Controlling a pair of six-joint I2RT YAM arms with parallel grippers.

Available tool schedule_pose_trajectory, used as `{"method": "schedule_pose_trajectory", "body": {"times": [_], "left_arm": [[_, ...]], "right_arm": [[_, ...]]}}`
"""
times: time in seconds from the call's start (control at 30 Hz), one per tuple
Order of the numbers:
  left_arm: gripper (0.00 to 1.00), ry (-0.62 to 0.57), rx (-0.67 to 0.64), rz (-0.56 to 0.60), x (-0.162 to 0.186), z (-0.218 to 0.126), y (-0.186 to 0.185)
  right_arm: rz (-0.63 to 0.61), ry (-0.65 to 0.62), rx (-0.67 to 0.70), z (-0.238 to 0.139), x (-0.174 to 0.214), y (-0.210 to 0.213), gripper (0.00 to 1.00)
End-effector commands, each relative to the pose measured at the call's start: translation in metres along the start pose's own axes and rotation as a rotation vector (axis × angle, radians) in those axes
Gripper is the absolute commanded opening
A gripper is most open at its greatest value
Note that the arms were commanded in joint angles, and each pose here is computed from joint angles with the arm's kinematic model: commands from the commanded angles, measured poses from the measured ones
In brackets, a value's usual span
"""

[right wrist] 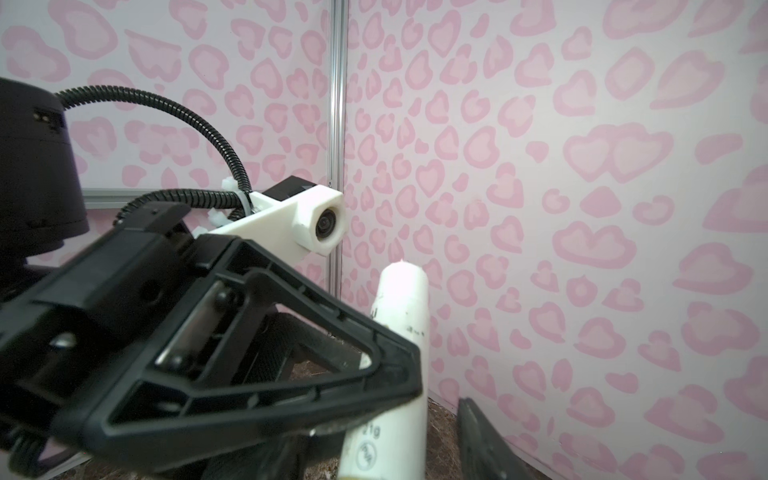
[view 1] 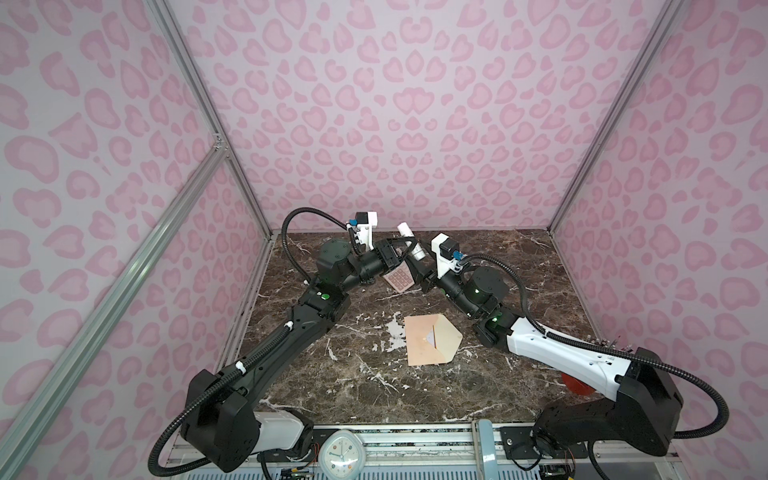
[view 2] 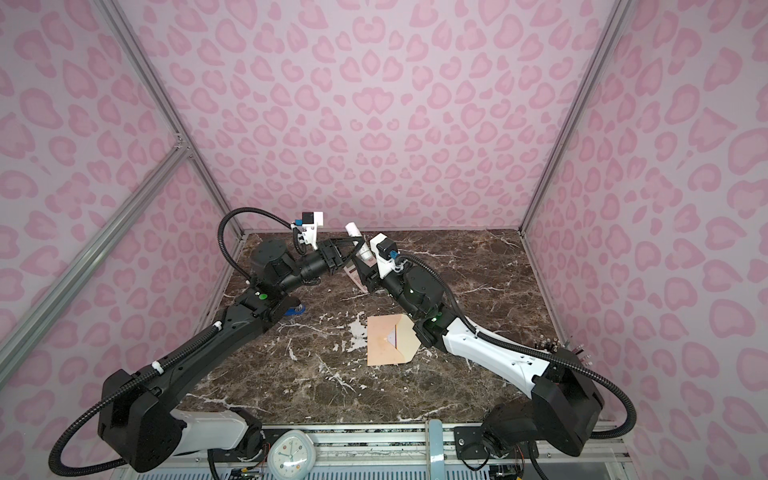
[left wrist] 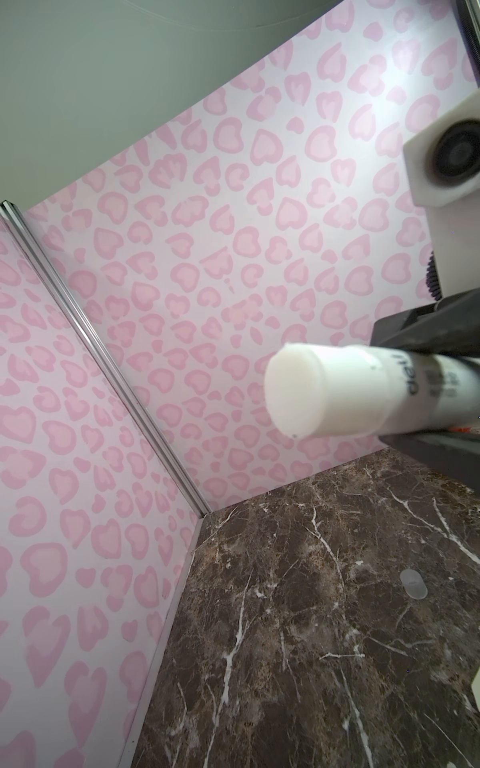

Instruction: Place the letter into the envelope and seal it

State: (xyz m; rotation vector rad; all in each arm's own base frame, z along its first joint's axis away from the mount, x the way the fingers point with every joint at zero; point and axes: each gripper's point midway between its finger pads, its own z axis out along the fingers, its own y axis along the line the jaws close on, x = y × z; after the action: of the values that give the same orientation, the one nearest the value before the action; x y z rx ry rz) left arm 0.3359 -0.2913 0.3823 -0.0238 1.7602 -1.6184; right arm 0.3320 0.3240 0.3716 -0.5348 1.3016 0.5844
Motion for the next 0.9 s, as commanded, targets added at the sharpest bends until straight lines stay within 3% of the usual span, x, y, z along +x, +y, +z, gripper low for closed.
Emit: {"method": "schedule_pose_trajectory", "body": {"times": [0.0,0.13,0.53,0.6,0.77,0.87], "left_arm": [[0.04,0.041,0.032,-0.014,0.009,0.003,-0.008],[0.04,0.059,0.037,-0.030,0.013,0.006,-0.007],[0.04,0.095,0.033,-0.051,0.018,0.010,-0.005],[0.13,0.102,0.035,-0.053,0.017,0.012,-0.005],[0.48,0.099,0.037,-0.061,0.014,0.012,-0.006],[0.54,0.093,0.028,-0.074,0.011,0.011,-0.001]], "right_arm": [[-0.012,-0.053,0.042,0.003,-0.012,-0.007,0.51],[-0.014,-0.056,0.063,0.005,-0.011,-0.010,0.46],[-0.027,-0.023,0.095,0.003,-0.007,-0.015,0.15],[-0.019,-0.005,0.098,0.001,-0.006,-0.016,0.12],[0.012,0.073,0.099,-0.005,0.001,-0.018,0.10],[0.036,0.127,0.098,-0.014,0.005,-0.019,0.10]]}}
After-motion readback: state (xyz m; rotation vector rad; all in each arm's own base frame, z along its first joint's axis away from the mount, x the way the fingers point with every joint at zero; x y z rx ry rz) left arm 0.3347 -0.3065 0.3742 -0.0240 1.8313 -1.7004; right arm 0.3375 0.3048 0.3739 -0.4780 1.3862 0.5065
